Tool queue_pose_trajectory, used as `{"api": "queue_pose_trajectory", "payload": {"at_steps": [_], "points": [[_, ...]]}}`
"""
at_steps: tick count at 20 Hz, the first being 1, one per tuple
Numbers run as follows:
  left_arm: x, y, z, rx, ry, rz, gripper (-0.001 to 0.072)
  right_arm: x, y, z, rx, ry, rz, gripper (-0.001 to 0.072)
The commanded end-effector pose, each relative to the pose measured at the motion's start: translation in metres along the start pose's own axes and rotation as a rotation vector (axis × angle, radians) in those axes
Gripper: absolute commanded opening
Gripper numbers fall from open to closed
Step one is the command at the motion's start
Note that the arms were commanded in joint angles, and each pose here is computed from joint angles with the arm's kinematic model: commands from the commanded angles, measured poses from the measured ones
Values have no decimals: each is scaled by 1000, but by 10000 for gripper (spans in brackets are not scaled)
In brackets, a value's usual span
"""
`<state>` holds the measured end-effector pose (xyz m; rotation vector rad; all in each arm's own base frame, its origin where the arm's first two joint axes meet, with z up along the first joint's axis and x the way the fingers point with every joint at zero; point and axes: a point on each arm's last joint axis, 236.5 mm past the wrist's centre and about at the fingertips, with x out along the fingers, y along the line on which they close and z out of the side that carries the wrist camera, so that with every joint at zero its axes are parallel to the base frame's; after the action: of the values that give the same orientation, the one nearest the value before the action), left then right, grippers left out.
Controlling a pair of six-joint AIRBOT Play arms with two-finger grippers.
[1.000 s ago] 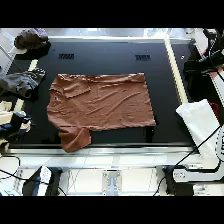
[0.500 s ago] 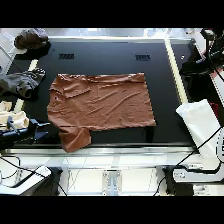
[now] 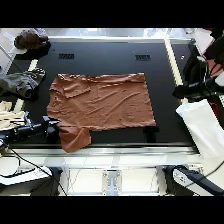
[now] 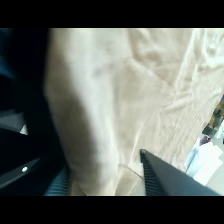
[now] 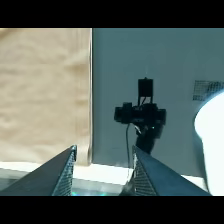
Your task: Fold the shirts.
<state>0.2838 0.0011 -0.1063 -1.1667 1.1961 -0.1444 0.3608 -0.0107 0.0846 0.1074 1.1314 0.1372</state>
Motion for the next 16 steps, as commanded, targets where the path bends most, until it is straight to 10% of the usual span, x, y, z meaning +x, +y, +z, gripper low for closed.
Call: {"api": "queue_pose_trajectory", "payload": {"at_steps": [1, 2, 16], "points": [[15, 2, -1, 22, 13, 20, 238, 2, 13, -41, 45, 7, 32, 374], [14, -1, 1, 19, 4, 11, 8, 2, 19, -51, 64, 12, 49, 374], [-35, -75, 2, 255, -129, -62, 12, 115, 84, -134, 968, -16, 470, 401]]}}
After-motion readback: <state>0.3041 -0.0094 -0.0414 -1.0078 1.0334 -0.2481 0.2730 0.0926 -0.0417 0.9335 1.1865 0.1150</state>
